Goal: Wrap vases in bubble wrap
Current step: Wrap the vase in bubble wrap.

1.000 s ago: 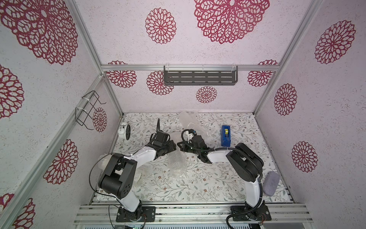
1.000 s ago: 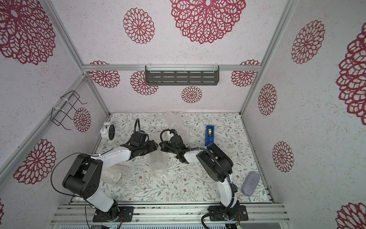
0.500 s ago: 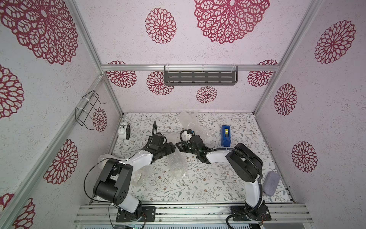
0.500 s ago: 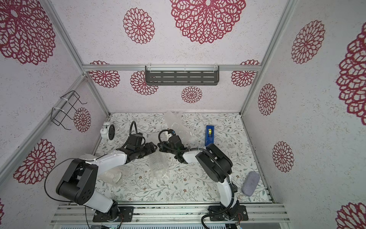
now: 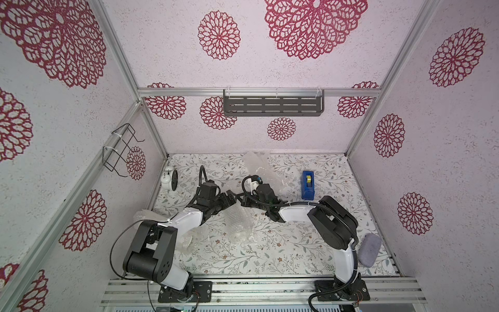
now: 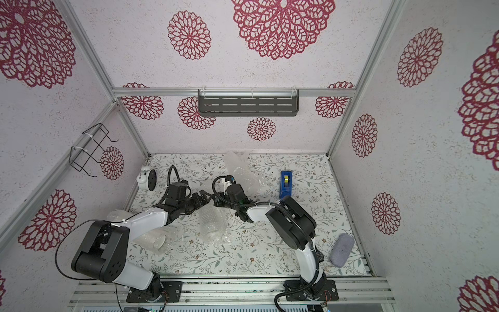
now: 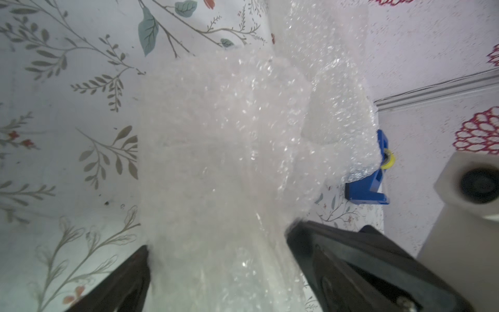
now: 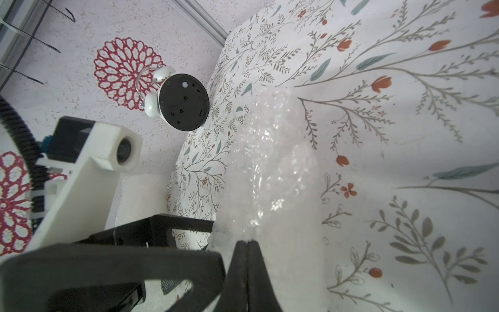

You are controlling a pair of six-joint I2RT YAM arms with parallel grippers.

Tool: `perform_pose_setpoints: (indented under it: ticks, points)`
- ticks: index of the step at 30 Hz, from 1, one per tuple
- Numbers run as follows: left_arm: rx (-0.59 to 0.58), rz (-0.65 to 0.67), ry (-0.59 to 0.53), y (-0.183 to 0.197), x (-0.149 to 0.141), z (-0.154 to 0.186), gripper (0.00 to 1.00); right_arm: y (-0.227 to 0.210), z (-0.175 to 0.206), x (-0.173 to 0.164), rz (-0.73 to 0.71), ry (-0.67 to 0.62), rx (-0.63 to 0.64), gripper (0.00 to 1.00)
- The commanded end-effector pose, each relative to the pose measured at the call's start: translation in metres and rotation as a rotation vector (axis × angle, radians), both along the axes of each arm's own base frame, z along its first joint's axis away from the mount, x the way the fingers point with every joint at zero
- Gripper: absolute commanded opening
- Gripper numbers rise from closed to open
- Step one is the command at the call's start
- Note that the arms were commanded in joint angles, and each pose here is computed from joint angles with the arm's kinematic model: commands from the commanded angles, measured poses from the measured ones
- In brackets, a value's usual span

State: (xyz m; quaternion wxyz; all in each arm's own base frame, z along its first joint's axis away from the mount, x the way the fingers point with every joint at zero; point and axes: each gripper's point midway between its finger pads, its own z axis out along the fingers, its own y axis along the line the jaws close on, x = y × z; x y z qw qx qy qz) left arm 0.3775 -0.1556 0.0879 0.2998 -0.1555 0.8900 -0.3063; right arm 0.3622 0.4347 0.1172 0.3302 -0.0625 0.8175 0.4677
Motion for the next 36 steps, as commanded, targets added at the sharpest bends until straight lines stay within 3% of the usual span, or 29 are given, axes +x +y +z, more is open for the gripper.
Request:
perform_pose_setpoints:
  ticks: [1, 10, 29, 36]
  points:
    - [-0.077, -0.021, -0.084, -0.011, 0.017, 0.029, 0.98, 0.008, 0.036, -0.001, 0.017, -0.094, 0.037, 0.0]
    - [-0.045, 0.003, 0.017, -0.011, 0.03, 0.006, 0.96, 0.017, 0.035, -0.007, 0.038, -0.157, -0.02, 0.0]
    - [0.05, 0.017, 0.137, -0.008, 0.03, -0.03, 0.63, 0.024, 0.028, -0.004, 0.029, -0.173, -0.068, 0.0]
    - [0.172, 0.074, 0.247, 0.008, 0.023, -0.062, 0.54, 0.024, 0.03, -0.004, 0.031, -0.173, -0.074, 0.0]
